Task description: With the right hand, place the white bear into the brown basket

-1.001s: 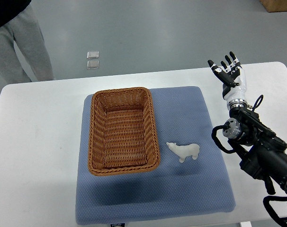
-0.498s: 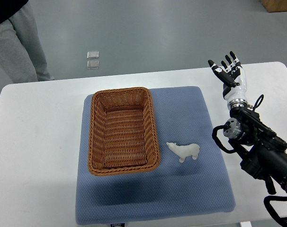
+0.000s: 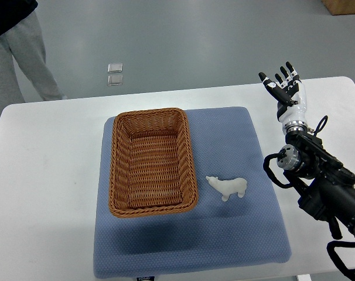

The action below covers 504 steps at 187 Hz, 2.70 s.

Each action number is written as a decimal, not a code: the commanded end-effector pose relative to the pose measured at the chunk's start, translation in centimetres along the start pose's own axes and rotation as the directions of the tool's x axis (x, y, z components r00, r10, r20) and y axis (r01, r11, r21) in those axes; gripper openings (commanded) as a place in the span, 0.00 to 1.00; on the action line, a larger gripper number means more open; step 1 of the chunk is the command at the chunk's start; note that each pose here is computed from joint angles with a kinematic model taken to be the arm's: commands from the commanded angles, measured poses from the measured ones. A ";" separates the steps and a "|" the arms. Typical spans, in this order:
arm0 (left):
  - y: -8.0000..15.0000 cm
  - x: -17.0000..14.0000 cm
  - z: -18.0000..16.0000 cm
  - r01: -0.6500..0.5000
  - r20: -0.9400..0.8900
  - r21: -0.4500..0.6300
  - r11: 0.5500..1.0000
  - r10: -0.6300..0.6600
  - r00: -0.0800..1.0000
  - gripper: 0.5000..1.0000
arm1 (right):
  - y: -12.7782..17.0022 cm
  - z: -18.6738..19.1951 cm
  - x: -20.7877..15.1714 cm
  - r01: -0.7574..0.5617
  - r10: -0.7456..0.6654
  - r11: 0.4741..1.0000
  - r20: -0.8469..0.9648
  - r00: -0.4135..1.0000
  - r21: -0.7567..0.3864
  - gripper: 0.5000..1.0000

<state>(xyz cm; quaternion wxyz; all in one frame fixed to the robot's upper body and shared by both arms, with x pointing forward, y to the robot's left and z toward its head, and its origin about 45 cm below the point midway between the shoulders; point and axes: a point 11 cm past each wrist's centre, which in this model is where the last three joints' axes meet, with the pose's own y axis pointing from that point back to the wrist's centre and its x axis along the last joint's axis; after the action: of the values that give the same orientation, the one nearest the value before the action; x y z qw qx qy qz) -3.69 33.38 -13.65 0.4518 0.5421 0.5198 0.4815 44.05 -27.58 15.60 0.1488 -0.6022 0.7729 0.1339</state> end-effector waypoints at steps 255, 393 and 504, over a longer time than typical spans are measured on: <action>0.0 0.0 0.0 0.000 -0.001 0.000 1.000 0.000 1.000 1.00 | -1.4 -4.0 -1.0 0.223 -0.199 0.973 -0.277 0.940 0.059 0.84; 0.0 0.0 0.1 0.000 -0.003 -0.002 1.000 0.000 1.000 1.00 | 5.3 -11.6 -3.5 0.792 -0.632 0.447 -0.773 -0.051 -0.417 0.84; 0.0 0.0 0.1 0.000 -0.003 -0.002 1.000 0.000 1.000 1.00 | 9.8 -7.4 -6.0 0.687 -0.643 0.153 -0.600 -0.476 -0.710 0.83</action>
<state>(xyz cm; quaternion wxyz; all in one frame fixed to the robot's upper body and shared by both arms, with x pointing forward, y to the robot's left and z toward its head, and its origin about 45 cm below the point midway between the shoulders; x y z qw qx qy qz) -3.60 33.38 -13.65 0.4517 0.5409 0.5200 0.4826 35.54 -23.32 25.99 -0.2523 -0.8894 0.0985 -0.3682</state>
